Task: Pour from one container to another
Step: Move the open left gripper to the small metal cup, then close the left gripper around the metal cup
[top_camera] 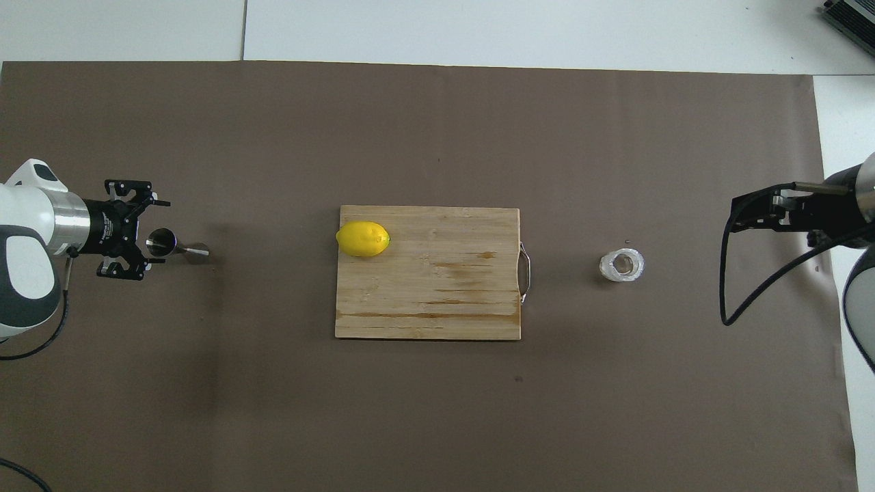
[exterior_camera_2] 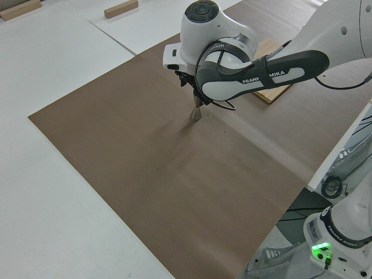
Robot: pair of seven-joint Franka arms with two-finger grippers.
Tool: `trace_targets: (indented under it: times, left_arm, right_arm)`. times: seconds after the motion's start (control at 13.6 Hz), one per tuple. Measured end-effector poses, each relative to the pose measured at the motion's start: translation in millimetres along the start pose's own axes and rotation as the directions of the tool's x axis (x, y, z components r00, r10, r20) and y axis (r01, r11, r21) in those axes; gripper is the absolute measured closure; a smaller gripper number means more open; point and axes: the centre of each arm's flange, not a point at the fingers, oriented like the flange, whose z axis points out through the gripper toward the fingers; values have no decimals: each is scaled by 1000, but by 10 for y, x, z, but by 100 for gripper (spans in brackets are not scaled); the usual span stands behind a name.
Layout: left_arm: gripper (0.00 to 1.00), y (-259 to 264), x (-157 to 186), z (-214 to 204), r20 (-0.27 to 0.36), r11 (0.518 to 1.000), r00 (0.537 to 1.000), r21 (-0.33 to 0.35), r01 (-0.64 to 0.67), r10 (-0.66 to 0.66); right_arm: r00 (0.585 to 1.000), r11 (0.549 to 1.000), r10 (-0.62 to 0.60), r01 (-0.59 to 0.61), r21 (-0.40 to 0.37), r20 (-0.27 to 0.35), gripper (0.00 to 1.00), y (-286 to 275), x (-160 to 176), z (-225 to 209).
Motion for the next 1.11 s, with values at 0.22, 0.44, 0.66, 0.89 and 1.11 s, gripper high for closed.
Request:
trace_targets:
  times: [0.22,0.44,0.66,0.89,1.11]
  left_arm:
    - [0,7,-35,9,1,1000,1000,1,-6,6]
    - [0,7,-43,14,2,1000,1000,2,-7,7]
    - [0,3,-53,24,3,1000,1000,4,-9,9]
    - [0,2,-55,27,3,1000,1000,5,-9,9]
    - [5,-11,-60,38,8,1000,1000,16,-9,9]
  right_arm:
    - [1000,1000,0,0,0,0,0,0,0,0]
    - [1000,1000,0,0,0,0,0,0,0,0]
    - [1000,1000,0,0,0,0,0,0,0,0]
    - [1000,1000,0,0,0,0,0,0,0,0]
    - [1000,1000,0,0,0,0,0,0,0,0]
